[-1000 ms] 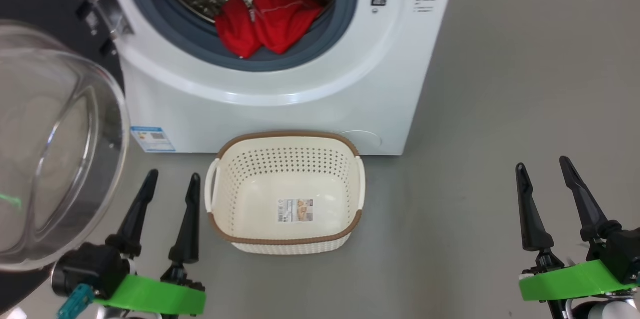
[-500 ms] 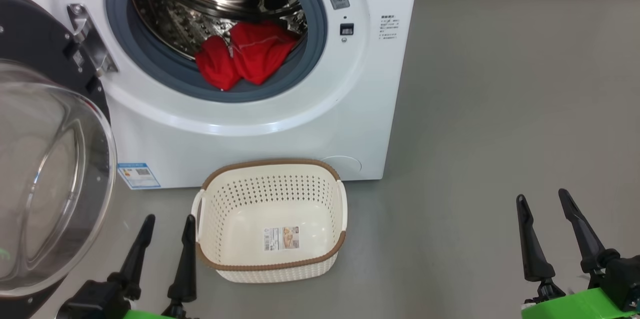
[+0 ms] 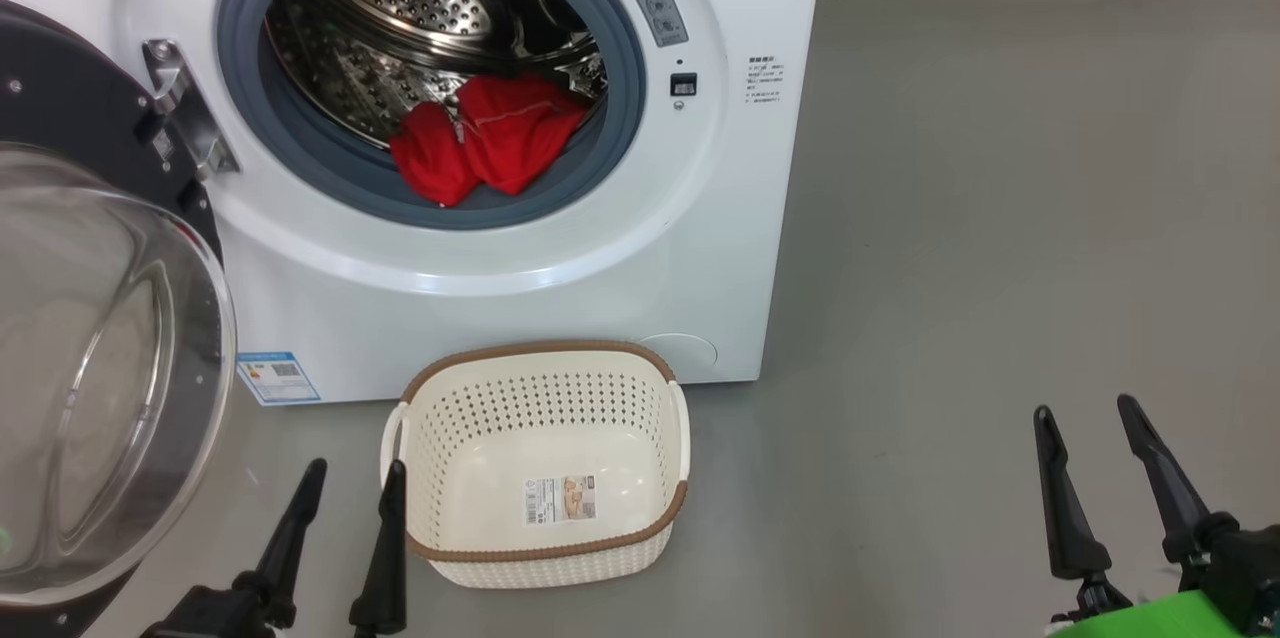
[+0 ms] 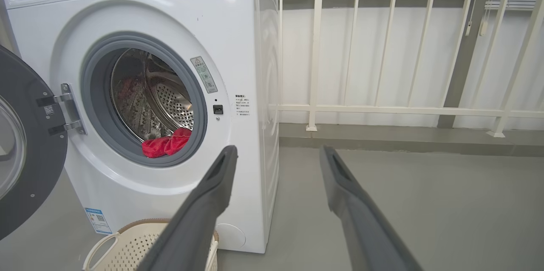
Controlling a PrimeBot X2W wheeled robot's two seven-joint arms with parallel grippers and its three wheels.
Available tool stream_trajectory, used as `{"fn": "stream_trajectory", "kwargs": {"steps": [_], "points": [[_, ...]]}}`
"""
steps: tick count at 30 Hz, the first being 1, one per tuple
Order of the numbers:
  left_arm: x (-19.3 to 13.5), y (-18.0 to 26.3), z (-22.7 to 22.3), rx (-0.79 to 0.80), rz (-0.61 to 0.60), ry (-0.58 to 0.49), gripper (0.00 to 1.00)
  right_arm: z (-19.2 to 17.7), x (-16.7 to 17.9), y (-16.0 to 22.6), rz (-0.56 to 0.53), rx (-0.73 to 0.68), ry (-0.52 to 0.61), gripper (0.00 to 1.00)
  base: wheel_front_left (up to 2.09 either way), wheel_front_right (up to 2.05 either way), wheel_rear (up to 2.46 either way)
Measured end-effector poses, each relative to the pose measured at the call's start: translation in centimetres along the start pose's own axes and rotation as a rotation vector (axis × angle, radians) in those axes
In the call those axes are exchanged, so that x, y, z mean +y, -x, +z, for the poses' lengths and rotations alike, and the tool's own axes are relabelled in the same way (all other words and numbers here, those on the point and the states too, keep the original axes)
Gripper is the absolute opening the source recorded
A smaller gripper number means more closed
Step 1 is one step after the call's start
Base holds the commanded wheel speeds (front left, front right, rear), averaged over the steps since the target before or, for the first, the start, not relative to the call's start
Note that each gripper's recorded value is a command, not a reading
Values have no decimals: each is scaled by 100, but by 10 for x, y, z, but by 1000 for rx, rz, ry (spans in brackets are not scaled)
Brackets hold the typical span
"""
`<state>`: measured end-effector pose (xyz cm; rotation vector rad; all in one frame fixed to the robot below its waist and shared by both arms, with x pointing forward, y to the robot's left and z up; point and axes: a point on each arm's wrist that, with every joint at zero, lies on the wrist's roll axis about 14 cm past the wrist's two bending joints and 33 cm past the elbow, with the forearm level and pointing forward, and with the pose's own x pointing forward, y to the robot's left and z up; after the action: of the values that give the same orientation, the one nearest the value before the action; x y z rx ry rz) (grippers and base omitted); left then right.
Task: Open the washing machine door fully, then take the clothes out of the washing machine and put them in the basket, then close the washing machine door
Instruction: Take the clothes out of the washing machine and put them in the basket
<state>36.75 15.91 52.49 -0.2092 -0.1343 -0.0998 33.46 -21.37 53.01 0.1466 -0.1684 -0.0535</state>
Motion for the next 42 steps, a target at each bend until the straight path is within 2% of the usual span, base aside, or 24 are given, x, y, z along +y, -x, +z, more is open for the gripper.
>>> {"fn": "stream_trajectory", "kwargs": {"steps": [21, 42], "points": [[8, 4, 4, -8, 24, -41, 100, -5, -3, 3, -7, 18, 1, 100, 7, -7, 0], [2, 4, 12, -34, -6, -35, 100, -9, 6, 0, 19, 28, -5, 100, 125, -125, 0]]}}
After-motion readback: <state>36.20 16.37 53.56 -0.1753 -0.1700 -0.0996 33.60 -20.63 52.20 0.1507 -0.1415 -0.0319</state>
